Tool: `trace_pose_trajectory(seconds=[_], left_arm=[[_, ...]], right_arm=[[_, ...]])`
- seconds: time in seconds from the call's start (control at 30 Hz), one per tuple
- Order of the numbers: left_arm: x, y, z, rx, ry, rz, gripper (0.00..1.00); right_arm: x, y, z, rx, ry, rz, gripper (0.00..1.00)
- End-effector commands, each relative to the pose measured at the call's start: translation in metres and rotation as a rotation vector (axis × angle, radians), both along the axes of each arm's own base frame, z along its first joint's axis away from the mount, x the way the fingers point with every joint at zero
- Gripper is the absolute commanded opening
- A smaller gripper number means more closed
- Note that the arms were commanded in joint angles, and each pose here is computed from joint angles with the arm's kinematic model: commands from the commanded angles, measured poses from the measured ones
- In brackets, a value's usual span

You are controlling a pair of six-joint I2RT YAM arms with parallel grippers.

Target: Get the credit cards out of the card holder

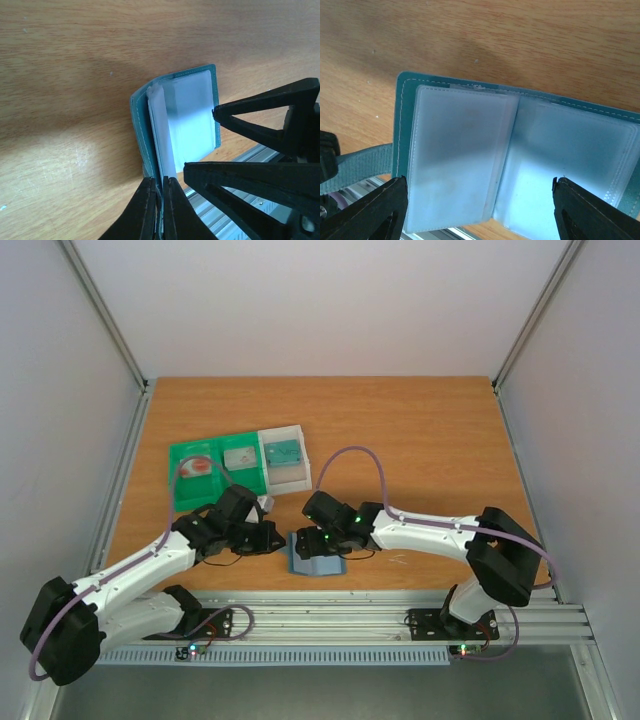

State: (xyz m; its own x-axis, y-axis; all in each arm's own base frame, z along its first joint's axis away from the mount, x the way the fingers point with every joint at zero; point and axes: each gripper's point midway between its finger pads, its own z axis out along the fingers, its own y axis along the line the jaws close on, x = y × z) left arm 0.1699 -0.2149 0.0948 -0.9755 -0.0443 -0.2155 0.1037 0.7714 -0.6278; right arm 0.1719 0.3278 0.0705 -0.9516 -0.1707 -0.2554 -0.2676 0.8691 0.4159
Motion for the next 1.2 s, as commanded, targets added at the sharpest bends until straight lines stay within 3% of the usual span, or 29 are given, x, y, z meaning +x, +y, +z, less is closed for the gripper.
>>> trace_pose_trajectory(seconds=[0.0, 0.5, 1.17], left_arm=[[0.002, -0.005, 0.005, -0.034, -0.023, -0.005, 0.00], [0.002, -0.004, 0.006, -0.030, -0.028, 0.002, 0.01], [0.002, -0.001, 0.002, -0.017, -0.026, 0.010, 0.00]], right_arm=[[0.000, 0.014, 0.004, 0.036, 0.012, 0.001, 0.80], [-0.005, 0.023, -0.009, 0.054, 0.058, 0.018, 0.82], [0.003, -0.008, -0.015, -0.063, -0.028, -0.011, 0.71]])
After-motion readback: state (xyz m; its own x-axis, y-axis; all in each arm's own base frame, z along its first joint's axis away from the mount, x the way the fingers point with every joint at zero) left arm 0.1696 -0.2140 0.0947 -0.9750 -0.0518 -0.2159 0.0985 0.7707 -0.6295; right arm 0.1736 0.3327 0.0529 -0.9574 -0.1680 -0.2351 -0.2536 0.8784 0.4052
